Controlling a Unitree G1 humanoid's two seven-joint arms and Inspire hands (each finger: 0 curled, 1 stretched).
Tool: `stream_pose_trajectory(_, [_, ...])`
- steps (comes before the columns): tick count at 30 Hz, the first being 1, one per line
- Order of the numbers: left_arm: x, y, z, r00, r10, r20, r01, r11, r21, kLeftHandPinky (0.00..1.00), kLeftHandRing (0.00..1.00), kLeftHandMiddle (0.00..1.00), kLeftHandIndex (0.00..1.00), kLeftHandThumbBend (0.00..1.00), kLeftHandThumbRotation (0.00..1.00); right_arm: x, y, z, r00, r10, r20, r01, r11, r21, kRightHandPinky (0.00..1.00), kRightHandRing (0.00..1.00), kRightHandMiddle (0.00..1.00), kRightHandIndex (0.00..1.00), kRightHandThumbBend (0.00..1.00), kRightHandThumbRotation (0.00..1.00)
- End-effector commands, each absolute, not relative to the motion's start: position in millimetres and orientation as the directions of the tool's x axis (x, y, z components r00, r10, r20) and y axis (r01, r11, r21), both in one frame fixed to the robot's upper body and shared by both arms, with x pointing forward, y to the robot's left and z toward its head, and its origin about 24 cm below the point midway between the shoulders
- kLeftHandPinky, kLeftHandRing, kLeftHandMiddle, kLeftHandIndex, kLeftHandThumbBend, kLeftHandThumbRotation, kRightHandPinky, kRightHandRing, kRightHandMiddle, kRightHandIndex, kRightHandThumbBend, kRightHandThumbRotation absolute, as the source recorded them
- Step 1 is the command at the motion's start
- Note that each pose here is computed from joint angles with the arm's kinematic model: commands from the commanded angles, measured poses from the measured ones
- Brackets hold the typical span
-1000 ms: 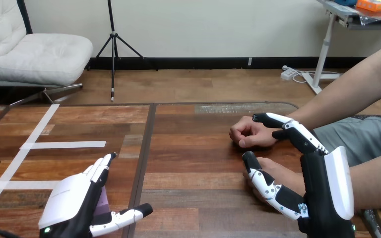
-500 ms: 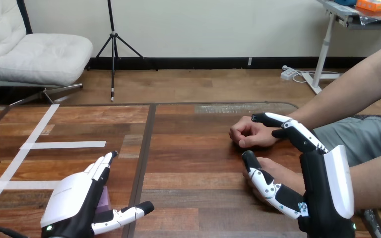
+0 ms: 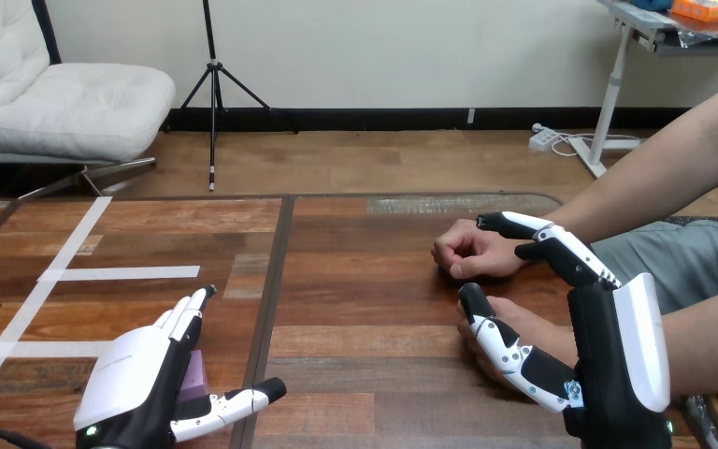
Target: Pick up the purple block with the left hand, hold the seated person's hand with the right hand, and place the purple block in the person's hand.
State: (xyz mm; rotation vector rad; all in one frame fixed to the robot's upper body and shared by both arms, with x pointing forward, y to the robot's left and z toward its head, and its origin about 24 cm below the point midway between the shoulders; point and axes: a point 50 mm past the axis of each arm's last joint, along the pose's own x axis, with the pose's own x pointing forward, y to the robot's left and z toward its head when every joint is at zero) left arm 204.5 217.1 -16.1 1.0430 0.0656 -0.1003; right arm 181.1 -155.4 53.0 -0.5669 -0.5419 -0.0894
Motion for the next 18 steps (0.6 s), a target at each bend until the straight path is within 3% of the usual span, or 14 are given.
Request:
stream_pose_trajectory(1, [218.1,214.3,-9.4,0.996,-0.055,-0.064,0.082,0.479,0.874,0.89,0.95,0.97,0.97,0.9,0.78,187.5,-156.2,68.2,0.82,0.063,0.569,0.257,0.847,-0.464,0.66,0.74,0.73,0.7,0.42,0.24])
stream_pose_trajectory(18, [218.6,214.8,-14.5,0.996,-0.04,-0.079,0.089,0.446,0.891,0.91,0.95,0.97,0.98,0.88,0.78,185.9,-157.5,68.3,0.829,0.072,0.554,0.26,0.829,-0.495,0.66,0.74,0.73,0.7,0.42,0.27])
